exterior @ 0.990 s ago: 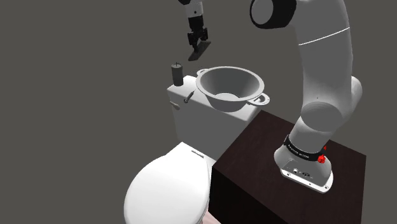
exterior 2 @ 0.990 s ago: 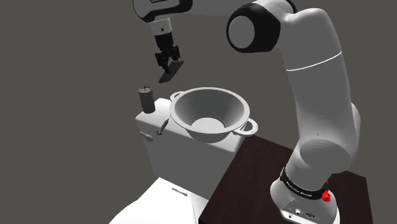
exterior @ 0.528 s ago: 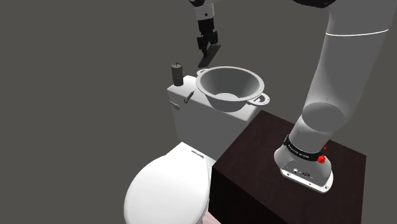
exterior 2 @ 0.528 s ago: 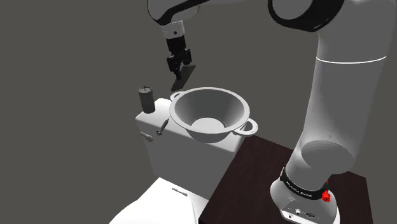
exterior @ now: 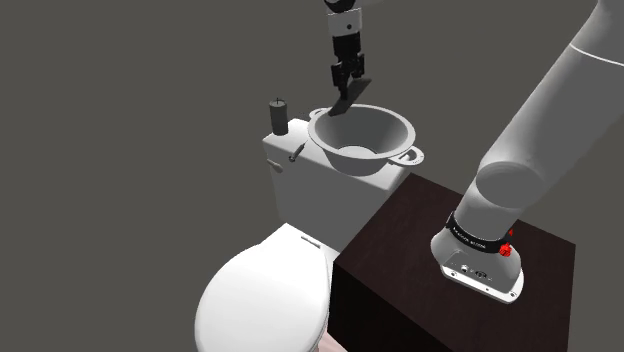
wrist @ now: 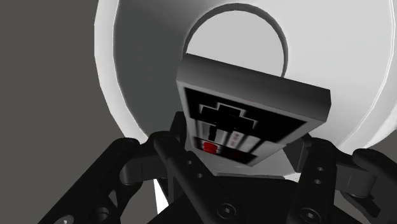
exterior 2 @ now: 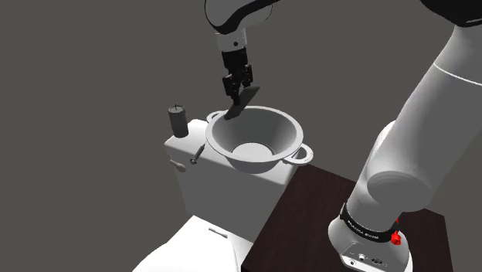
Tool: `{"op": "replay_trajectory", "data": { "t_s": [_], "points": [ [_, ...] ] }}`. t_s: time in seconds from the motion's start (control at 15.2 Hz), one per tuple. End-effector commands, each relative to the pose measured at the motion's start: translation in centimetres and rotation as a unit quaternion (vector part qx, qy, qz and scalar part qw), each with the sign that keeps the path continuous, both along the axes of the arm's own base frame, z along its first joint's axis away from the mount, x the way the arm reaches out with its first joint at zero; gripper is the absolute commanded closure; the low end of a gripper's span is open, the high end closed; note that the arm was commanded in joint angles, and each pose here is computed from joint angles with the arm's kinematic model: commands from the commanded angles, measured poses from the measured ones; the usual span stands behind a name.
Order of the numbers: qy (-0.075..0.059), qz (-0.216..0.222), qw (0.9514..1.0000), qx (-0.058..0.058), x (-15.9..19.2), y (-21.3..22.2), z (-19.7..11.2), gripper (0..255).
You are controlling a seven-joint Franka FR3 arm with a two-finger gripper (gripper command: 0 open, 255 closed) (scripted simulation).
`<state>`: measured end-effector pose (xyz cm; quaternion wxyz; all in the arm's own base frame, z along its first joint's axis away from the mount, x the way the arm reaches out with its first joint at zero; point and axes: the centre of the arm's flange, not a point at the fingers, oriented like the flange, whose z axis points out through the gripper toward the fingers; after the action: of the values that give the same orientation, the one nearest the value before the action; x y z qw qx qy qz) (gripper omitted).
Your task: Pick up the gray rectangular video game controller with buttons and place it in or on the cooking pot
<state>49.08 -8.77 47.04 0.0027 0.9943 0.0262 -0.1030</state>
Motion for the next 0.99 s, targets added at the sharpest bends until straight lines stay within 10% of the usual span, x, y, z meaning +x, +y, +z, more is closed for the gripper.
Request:
{"op": "replay_trajectory", "data": {
  "t_s": [0.0,0.92],
  "points": [
    [0.000,0.000,1.0000,0.000,-2.5,0.6,0.0,255],
    [0.000,0.000,1.0000,0.000,-6.7,1.7,-5.2,255]
  ]
}}
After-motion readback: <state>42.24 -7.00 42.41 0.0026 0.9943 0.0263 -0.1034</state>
